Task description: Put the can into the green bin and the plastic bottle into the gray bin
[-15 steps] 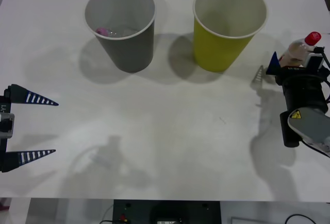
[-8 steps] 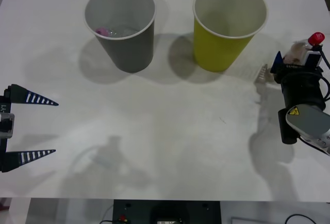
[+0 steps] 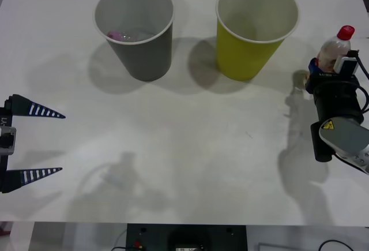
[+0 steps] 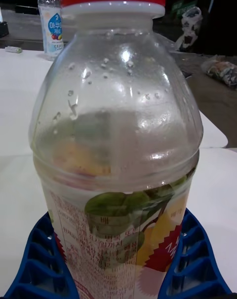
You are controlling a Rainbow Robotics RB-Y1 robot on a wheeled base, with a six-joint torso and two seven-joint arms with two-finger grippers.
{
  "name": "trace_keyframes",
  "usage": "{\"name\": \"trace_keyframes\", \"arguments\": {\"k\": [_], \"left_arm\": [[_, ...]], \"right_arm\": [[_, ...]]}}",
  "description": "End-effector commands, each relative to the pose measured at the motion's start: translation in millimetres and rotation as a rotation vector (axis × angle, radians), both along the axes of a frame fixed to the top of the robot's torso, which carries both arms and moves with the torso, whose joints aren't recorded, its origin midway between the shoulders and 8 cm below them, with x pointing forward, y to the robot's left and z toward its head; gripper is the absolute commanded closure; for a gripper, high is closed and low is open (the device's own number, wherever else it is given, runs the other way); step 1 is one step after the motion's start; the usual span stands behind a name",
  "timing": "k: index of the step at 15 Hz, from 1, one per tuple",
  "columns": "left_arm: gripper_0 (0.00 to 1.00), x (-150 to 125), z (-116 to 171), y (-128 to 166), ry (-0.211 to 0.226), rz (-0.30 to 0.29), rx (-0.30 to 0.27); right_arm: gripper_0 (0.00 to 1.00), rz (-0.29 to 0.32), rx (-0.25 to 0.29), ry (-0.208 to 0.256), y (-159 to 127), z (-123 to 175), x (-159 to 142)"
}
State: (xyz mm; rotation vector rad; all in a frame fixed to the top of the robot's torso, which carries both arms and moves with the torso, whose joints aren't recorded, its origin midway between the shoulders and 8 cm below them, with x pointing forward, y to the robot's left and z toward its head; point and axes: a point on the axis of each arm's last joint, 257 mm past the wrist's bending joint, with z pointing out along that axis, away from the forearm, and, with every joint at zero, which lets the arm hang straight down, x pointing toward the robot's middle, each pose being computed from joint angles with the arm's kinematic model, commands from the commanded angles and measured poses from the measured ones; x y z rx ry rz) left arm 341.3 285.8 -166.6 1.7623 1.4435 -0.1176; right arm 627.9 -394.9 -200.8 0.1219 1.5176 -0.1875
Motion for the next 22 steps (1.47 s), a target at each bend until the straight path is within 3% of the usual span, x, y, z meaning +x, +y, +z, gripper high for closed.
{"name": "trace_keyframes", "arguments": {"k": [1, 4, 7, 13, 18, 22], "left_arm": [[0.0, 0, 0, 0, 0.0, 0.0, 0.0], [0.0, 0, 0, 0, 0.0, 0.0, 0.0], [0.0, 0, 0, 0, 0.0, 0.0, 0.0], [0.0, 0, 0, 0, 0.0, 0.0, 0.0], [0.0, 0, 0, 0, 0.0, 0.0, 0.0], [0.0, 0, 0, 0, 0.0, 0.0, 0.0]], "right_arm": [[1.0, 0.018, -0.009, -0.003, 5, 1, -4], [1.0, 0.057, -0.012, -0.008, 12, 5, -12], [1.0, 0.137, -0.04, 0.012, 20, 12, -24], [1.0, 0.318, -0.152, 0.121, 31, 15, -60], [1.0, 0.459, -0.283, 0.243, 39, 20, -101], [1.0, 0.548, -0.332, 0.328, 47, 27, -141]]}}
